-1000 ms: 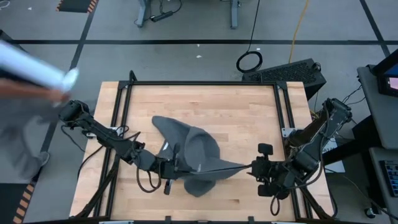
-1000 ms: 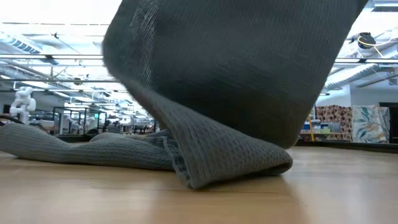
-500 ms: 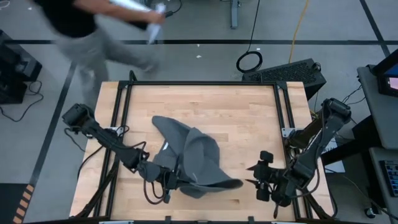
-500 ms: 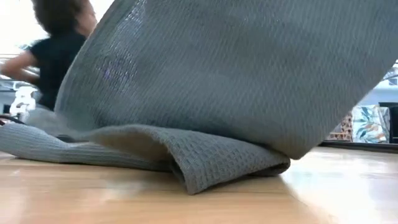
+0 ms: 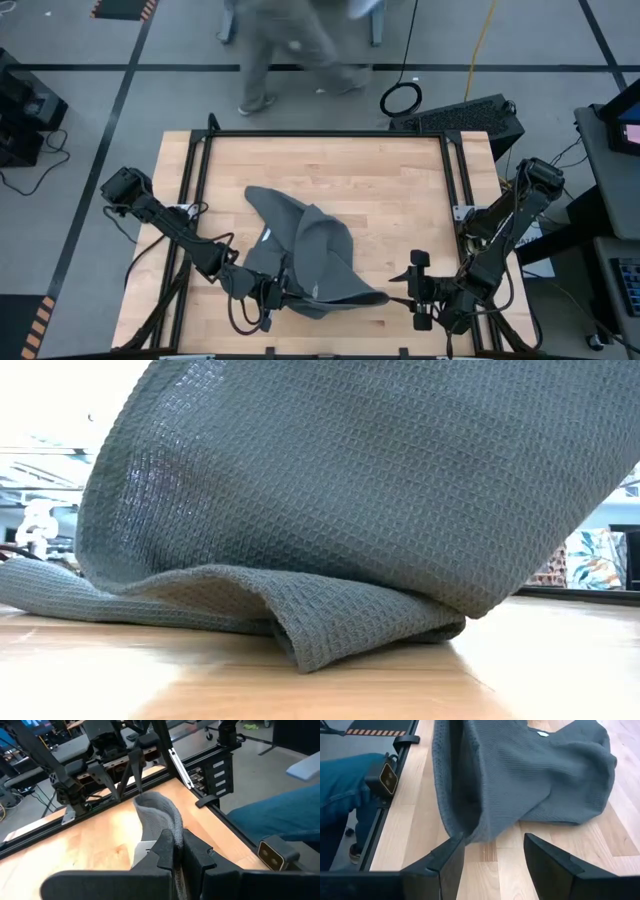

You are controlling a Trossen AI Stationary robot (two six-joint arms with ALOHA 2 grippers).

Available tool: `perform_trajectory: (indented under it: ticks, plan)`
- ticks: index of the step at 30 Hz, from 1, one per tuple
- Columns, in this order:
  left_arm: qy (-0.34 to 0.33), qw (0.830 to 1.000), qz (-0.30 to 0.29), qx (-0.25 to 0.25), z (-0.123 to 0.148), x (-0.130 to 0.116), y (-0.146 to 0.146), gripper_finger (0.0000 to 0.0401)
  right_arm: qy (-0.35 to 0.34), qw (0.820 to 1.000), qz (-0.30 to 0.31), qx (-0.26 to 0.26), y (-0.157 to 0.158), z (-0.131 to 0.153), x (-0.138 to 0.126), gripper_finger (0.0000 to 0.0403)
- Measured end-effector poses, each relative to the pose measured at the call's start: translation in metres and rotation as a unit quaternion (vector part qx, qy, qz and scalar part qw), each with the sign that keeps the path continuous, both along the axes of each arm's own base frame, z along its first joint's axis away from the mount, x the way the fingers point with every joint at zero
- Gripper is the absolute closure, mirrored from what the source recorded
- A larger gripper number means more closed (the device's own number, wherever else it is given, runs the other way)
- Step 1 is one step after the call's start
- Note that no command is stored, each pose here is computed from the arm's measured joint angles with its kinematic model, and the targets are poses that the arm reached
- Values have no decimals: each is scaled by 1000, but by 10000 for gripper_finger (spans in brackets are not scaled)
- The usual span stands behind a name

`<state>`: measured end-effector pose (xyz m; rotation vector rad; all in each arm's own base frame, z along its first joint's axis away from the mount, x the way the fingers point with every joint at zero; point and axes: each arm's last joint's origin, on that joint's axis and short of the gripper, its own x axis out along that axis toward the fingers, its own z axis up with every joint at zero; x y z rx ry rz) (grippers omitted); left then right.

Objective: Roll towel into tight, uniform cylinder
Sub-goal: Roll the gray towel

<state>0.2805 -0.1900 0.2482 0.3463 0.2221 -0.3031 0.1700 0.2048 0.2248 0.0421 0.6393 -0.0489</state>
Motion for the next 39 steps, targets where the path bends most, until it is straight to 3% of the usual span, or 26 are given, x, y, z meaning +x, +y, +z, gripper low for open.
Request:
perform_trajectory:
  ticks: [9,13,18,24,30,39]
  plan:
    - [1,1000,1,4,0,0,0,388,7,1000,21,5,5,-2,-2,206]
    - [-1,1000,1,14,-1,0,1,388,7,1000,27,3,7,-2,-4,184]
    - [-2,1000,5,19,-1,1,2,388,-1,1000,22,-18,7,-6,2,148]
    - [-3,1000,9,19,0,3,5,388,2,997,38,-60,14,-25,20,151]
    - [-5,1000,6,28,0,3,5,388,-7,998,30,-58,13,-27,27,212]
    - [2,999,24,40,-2,2,6,388,-1,996,65,-66,14,-21,23,384]
